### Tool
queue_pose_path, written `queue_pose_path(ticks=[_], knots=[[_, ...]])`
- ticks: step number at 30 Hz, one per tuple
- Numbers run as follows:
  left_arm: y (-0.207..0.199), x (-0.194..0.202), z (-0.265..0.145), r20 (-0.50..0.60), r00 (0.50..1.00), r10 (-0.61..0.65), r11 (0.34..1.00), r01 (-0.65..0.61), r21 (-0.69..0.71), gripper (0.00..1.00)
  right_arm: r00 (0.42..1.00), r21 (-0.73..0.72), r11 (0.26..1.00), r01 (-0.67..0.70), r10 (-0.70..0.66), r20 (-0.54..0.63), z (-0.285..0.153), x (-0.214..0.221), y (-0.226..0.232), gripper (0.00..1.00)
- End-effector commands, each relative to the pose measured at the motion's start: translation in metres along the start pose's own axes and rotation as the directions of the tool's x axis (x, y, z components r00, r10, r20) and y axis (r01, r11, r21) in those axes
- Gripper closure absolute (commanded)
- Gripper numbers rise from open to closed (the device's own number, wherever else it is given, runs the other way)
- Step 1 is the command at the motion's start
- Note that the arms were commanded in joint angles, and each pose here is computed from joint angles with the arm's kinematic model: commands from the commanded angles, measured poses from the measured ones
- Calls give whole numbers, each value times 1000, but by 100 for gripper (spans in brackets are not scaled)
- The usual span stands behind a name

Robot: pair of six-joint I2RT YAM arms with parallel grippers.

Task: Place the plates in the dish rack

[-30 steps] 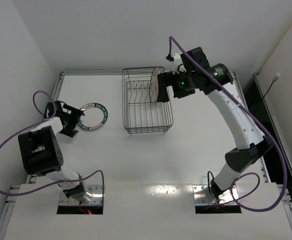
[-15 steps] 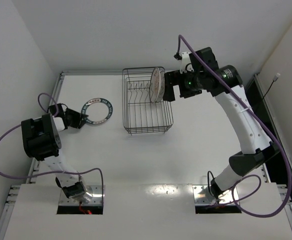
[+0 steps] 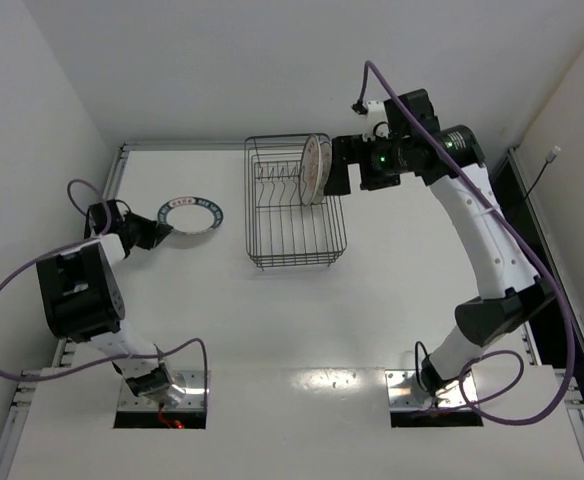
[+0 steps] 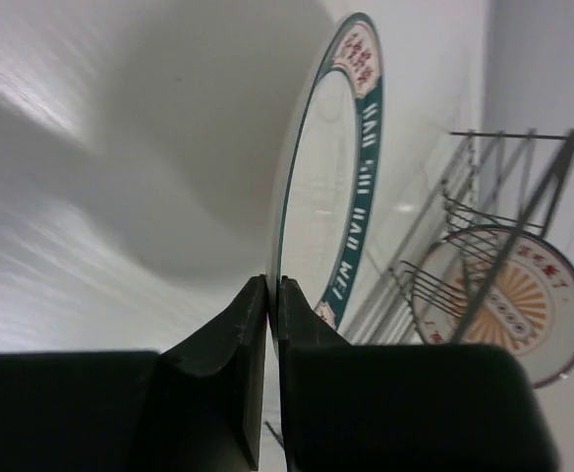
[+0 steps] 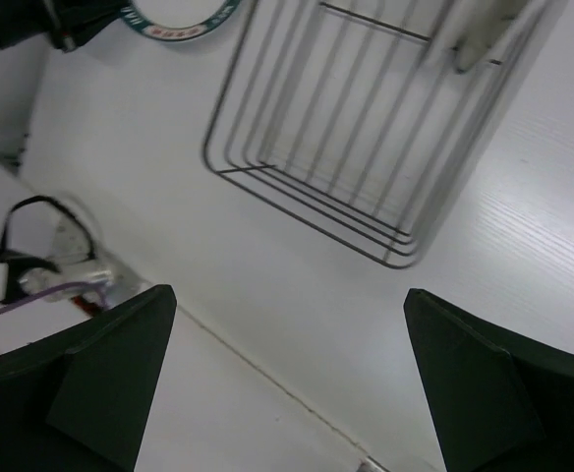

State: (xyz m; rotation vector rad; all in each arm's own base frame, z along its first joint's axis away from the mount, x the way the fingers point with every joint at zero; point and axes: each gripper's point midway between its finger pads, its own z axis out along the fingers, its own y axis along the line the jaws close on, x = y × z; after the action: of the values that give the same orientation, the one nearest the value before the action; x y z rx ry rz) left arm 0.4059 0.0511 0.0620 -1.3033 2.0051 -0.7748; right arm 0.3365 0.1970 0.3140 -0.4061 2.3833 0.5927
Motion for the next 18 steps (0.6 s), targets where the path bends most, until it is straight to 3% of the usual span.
queue_pose_path(ticks=[1, 5, 6, 9, 11, 14, 18], knots=[[-60, -15, -43, 64, 998, 7, 993, -15, 118, 100, 999, -324, 946, -12, 26, 40, 2, -26, 52, 0], [-98, 16, -66, -11, 999, 38, 977, -35, 209, 100, 994, -544, 836, -73, 103, 24, 25, -41, 75, 0], [-97, 40, -64, -59, 997, 44, 974, -30, 224, 100, 989, -609, 783, -126, 143, -20, 22, -40, 85, 0], [-126, 70, -78, -124, 991, 42, 928, 7, 372, 100, 979, -672, 715, -195, 184, -89, 49, -38, 86, 0], [-152, 89, -89, -151, 986, 73, 893, 2, 449, 100, 974, -665, 713, -223, 198, -114, 61, -39, 83, 0], [-187, 107, -109, -170, 974, 147, 854, -39, 518, 100, 964, -647, 715, -264, 221, -149, 88, -39, 74, 12], [-203, 127, -126, -190, 964, 188, 837, -56, 544, 100, 954, -582, 756, -298, 260, -151, 107, -39, 57, 13]])
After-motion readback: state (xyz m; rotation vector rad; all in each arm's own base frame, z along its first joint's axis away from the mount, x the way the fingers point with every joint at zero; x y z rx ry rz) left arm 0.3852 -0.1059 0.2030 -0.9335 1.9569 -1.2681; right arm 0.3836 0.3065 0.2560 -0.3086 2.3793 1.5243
